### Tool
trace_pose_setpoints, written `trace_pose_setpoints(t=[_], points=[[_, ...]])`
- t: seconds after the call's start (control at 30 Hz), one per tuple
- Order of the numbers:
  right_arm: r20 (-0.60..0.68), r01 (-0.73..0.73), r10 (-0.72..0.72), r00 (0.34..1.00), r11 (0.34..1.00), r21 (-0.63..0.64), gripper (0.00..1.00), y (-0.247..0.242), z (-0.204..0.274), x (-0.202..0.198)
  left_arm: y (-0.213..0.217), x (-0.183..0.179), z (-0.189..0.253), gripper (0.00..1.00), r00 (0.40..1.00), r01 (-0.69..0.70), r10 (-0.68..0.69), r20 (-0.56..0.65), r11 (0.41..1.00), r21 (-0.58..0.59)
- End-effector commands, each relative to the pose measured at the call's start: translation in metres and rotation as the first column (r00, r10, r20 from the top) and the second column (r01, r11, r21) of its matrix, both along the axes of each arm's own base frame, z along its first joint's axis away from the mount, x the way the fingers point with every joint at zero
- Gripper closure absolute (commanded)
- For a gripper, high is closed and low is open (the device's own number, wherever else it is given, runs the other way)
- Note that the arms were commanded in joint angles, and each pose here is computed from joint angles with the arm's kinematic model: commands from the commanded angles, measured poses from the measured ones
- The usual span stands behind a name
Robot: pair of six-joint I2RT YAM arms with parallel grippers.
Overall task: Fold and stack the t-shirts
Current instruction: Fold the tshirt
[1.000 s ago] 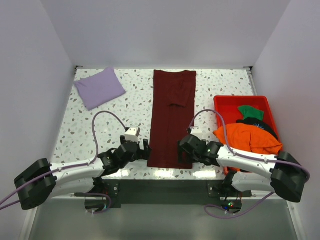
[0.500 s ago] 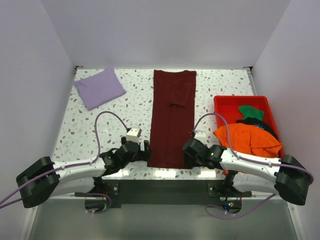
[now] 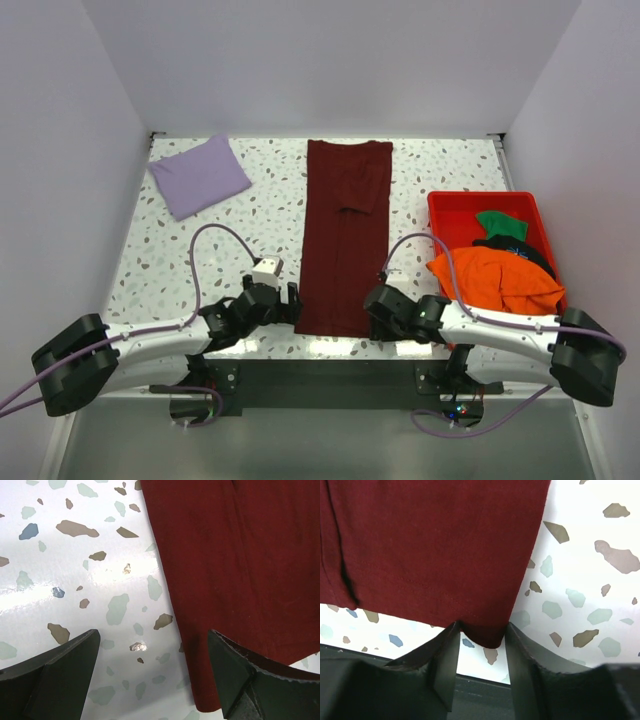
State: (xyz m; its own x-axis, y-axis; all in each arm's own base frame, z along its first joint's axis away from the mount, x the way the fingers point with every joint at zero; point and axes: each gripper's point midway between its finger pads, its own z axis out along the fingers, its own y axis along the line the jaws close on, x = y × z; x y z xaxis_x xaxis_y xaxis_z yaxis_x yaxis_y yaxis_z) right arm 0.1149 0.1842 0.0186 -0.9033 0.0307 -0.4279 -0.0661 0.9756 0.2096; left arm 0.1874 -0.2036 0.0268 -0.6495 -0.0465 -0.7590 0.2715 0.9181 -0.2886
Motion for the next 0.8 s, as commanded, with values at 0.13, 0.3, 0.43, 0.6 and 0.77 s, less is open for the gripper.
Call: trace_pose_setpoints(t=[0.13, 0.3, 0.43, 0.6, 0.77], points=[[0.004, 0.023, -0.023, 1.000, 1.000, -0.006, 0.62, 0.000, -0.006, 0.000, 0.000, 0.000, 0.000, 0.08, 1.000, -0.009, 0.009, -0.005, 1.000, -0.011], [0.010, 0.030, -0.029, 1.000, 0.999, -0.017, 0.71, -0.002, -0.011, 0.001, -0.008, -0.003, 0.002, 0.11, 0.999, 0.047, -0.047, -0.002, 0.999, -0.020], [0.016, 0.032, -0.031, 0.999, 0.999, -0.015, 0.85, 0.000, -0.013, 0.004, -0.014, -0.008, 0.003, 0.15, 0.997, 0.075, -0.075, -0.001, 0.997, -0.020], [0.011, 0.029, -0.029, 1.000, 0.999, -0.020, 0.89, -0.001, -0.016, 0.003, -0.019, -0.014, 0.002, 0.20, 0.996, 0.087, -0.087, -0.005, 0.996, 0.015], [0.020, 0.027, -0.027, 0.999, 1.000, -0.009, 0.92, -0.001, -0.015, 0.003, -0.024, -0.019, -0.003, 0.26, 0.996, 0.083, -0.082, -0.037, 0.996, 0.029]])
